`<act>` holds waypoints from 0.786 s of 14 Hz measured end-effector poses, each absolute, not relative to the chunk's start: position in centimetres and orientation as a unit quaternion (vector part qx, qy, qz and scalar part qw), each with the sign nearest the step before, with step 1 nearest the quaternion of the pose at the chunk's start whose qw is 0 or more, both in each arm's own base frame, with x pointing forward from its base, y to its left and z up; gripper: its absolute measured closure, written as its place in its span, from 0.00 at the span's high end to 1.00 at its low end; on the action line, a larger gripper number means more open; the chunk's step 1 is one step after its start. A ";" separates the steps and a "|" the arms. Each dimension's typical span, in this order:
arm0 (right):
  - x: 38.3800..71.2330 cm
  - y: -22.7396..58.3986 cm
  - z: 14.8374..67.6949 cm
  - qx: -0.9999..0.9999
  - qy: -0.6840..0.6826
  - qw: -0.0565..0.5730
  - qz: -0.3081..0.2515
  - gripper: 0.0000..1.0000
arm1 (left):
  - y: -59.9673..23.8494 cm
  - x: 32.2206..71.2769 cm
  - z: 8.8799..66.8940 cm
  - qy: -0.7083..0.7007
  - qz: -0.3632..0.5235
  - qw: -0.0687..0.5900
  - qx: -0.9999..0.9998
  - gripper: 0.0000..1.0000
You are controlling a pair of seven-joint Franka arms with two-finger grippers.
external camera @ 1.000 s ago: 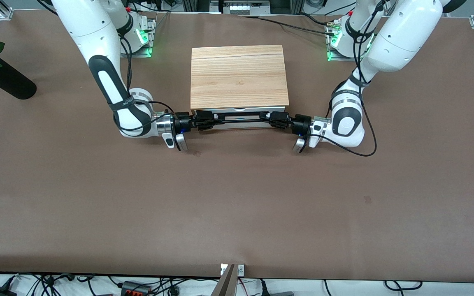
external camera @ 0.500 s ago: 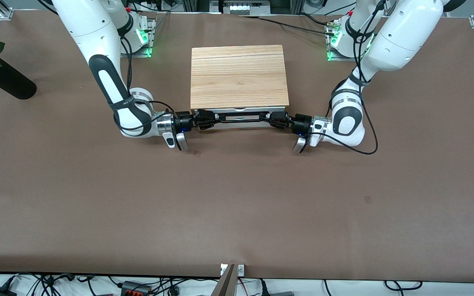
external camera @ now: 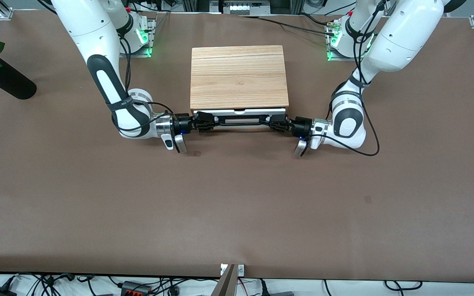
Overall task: Pull top drawer with both arms simultaneously
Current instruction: 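Pull the handle with both grippers to slide the drawer out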
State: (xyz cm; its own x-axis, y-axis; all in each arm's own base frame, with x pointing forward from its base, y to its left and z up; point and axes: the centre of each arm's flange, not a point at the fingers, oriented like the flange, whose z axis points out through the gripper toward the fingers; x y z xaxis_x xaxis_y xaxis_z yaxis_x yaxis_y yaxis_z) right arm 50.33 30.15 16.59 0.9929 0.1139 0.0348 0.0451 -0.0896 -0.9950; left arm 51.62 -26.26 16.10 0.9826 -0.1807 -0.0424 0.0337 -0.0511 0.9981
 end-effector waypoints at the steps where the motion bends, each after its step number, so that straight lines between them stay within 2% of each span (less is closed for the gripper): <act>1: 50.9 30.0 16.7 -0.738 -0.054 0.672 0.020 0.18 | -26.4 52.4 16.2 -0.052 -0.072 0.687 0.721 0.18; 7: 56.3 29.9 16.5 -0.732 -0.046 0.680 -0.001 0.18 | -26.1 57.6 16.5 -0.042 -0.047 0.688 0.723 0.18; 11: 58.7 30.0 16.5 -0.729 -0.041 0.683 -0.008 0.18 | -26.0 60.0 16.5 -0.036 -0.038 0.690 0.722 0.18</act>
State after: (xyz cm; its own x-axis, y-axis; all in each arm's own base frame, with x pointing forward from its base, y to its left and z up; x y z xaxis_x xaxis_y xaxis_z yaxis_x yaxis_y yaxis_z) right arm 58.74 29.99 16.49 0.9965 0.0497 0.0675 0.0706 -0.0623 -0.9956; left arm 59.96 -25.99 16.53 0.9946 -0.1040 -0.0057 0.0009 -0.0456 0.9990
